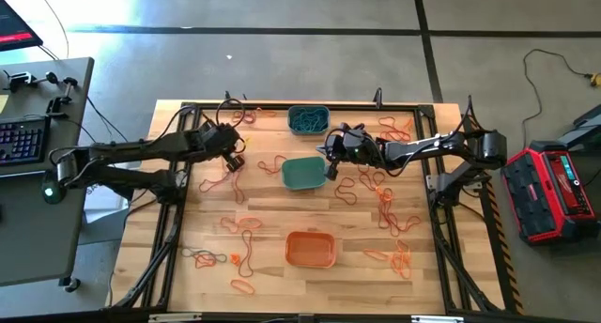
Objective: Sort rubber bands into baskets
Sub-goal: Put the blue rubber band into the blue bin
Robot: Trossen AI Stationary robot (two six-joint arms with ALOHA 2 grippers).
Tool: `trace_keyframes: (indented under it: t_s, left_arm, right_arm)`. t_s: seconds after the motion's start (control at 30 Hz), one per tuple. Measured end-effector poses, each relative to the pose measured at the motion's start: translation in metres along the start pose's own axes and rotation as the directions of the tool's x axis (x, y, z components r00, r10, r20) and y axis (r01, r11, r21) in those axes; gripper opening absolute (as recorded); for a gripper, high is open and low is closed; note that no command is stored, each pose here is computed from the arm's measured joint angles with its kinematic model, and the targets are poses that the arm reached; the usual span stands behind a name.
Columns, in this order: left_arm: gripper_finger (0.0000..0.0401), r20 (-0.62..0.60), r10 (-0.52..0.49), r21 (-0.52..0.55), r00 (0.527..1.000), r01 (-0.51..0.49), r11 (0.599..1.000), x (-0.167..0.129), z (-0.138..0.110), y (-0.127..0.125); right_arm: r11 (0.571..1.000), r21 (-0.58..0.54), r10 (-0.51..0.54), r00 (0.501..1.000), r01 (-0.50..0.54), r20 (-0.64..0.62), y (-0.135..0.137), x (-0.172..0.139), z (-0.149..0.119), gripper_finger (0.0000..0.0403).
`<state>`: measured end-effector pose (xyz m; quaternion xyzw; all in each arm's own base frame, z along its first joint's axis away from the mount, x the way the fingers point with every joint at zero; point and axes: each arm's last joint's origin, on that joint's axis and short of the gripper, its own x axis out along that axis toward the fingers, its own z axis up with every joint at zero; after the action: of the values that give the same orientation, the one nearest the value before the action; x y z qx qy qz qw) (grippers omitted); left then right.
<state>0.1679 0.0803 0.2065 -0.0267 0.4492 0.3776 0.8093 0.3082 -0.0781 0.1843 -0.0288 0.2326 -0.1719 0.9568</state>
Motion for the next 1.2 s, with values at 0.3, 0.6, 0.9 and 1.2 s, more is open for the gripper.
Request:
trace_keyframes:
  t_s: [0.3, 0.6, 0.9, 1.2]
  left_arm:
    - [0.0001, 0.153, -0.061, -0.017, 0.986, 0.065, 0.998, -0.014, 0.009, -0.011]
    - [0.0001, 0.285, -0.13, -0.011, 0.95, 0.138, 0.99, -0.024, 0.019, -0.027]
    - [0.0, 0.433, -0.153, -0.015, 0.888, 0.177, 0.984, -0.017, 0.018, -0.035]
    - [0.0, 0.523, -0.228, -0.002, 0.822, 0.269, 0.963, -0.015, 0.016, -0.04]
  right_arm:
    - [1.0, -0.008, 0.007, 0.996, -0.008, -0.09, 0.003, 0.011, -0.017, 0.0]
    - [1.0, -0.008, 0.004, 0.999, -0.004, -0.037, 0.006, 0.025, -0.023, 0.0002]
    - [1.0, 0.01, -0.001, 1.0, 0.0, 0.03, 0.006, 0.025, -0.016, 0.0068]
    - [0.999, 0.009, 0.032, 0.992, -0.033, 0.124, 0.011, 0.024, -0.007, 0.0122]
